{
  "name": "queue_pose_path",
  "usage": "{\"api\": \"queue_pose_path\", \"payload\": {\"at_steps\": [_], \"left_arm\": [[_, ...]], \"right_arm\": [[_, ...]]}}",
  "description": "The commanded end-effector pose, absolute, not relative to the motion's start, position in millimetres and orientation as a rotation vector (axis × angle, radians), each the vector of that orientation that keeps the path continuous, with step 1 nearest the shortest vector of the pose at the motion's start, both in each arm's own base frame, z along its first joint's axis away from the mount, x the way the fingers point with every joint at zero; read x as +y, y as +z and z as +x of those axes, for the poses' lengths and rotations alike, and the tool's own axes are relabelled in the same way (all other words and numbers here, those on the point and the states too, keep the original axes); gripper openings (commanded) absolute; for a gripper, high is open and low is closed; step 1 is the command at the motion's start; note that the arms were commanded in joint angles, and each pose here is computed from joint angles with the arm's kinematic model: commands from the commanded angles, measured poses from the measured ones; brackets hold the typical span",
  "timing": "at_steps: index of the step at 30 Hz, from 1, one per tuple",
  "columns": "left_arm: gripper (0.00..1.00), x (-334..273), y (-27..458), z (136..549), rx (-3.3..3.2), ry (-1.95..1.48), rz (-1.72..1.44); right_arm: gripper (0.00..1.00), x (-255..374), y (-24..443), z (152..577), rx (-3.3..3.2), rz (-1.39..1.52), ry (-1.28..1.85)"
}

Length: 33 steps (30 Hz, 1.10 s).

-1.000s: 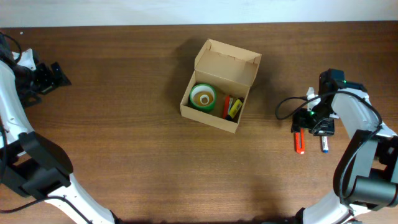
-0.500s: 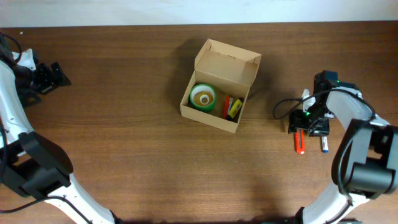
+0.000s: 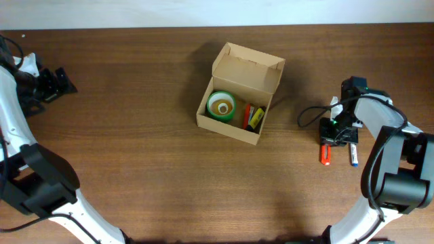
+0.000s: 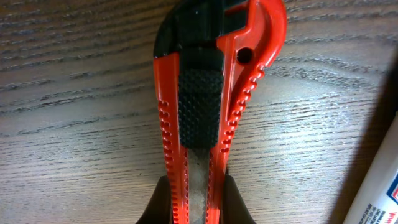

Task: Pack container
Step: 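Lower the right gripper onto the second red box cutter and grasp it, then lift the red box cutter and carry it over the box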

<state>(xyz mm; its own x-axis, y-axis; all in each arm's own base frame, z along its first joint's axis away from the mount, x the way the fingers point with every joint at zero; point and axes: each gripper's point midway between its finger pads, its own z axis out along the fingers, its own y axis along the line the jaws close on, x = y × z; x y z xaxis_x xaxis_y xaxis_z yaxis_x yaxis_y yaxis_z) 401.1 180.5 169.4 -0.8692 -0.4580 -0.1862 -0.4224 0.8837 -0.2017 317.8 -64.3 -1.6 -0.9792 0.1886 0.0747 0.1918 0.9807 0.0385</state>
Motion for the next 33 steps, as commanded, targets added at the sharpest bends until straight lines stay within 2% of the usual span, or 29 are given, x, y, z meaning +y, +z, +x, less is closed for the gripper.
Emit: {"api": "queue_pose_path", "payload": {"at_steps": [1,7,12,16,20,25,29,33], "left_arm": [[1.0,179.3,171.0,400.5,2.824,-0.237,-0.643],[1.0,179.3,171.0,400.5,2.824,-0.237,-0.643],[1.0,179.3,171.0,400.5,2.824,-0.237,-0.643],[1.0,179.3,171.0,400.5,2.824,-0.237,-0.643],[1.0,179.3,171.0,400.5,2.824,-0.237,-0.643],[1.0,179.3,171.0,400.5,2.824,-0.237,-0.643],[1.0,179.3,171.0,400.5,2.824,-0.237,-0.643],[1.0,179.3,171.0,400.5,2.824,-0.237,-0.643]], "right_arm": [[0.04,-56.9,-12.4,317.5,-3.033,-0.292,-0.104],[0.04,-52.7,21.4,342.1,-3.087,-0.279,-0.18],[0.04,-52.6,87.6,377.5,-3.187,-0.261,-0.195],[0.04,-40.7,160.3,405.6,-3.308,-0.187,-0.209],[0.04,1.2,242.2,429.2,-3.494,0.122,-0.298],[0.04,87.8,309.3,418.9,-3.531,0.89,-0.352],[0.04,158.1,308.7,391.6,-3.327,1.408,-0.376],[0.04,197.4,284.8,374.7,-3.154,1.608,-0.205]]}}
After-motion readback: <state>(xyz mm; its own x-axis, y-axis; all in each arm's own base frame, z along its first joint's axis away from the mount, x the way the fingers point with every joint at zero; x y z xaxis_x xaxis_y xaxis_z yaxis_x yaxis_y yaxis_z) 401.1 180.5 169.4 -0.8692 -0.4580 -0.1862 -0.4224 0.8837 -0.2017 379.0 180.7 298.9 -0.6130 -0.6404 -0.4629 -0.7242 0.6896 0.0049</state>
